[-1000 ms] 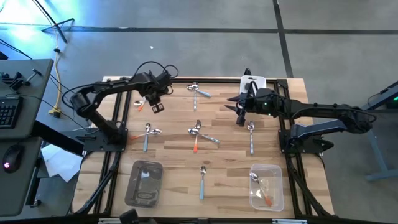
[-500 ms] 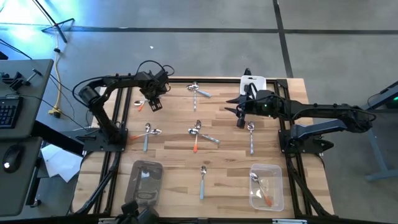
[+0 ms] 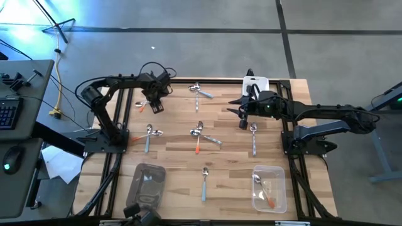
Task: Sort silverware by color (type)
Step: Put the light blue spoon into the black bin
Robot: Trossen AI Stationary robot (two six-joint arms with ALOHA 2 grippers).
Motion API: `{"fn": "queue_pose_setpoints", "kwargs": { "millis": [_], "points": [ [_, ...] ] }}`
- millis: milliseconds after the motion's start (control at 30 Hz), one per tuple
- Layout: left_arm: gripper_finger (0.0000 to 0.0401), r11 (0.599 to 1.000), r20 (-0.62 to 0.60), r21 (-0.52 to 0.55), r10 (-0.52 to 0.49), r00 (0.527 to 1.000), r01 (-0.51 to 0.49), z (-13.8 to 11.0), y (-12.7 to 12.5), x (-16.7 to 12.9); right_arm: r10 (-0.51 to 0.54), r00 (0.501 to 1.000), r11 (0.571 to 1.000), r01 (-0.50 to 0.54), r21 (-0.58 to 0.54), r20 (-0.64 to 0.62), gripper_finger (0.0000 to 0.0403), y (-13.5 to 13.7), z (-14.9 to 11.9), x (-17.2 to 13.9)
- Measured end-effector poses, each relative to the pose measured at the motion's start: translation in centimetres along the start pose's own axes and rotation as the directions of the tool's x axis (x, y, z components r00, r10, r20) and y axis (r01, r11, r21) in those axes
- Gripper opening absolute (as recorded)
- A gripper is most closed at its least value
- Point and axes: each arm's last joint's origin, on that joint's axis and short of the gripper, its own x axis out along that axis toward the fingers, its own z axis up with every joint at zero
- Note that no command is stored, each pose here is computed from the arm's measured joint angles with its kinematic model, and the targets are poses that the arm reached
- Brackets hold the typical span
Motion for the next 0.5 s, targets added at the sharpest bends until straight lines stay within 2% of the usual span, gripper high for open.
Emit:
{"fn": "queue_pose_setpoints", "kwargs": {
  "millis": [133,200,500],
  "points": [
    [0.0031,1.0,-0.006,0.025,0.007,1.0,-0.007,0.0,-0.2,-0.1,0.0,1.0,1.0,0.0,0.0,0.0,0.0119,0.0,0.0,0.0],
    [0.001,1.0,-0.002,0.023,0.014,1.0,-0.014,0.0,-0.1,-0.3,0.0,1.0,1.0,0.0,0.0,0.0,0.0119,0.0,0.0,0.0],
    [0.0001,0.999,-0.015,0.042,-0.004,1.0,0.004,-0.5,-0.9,-1.4,0.0,1.0,1.0,0.0,0.0,0.0,0.0119,0.0,0.0,0.0]
  ]
}}
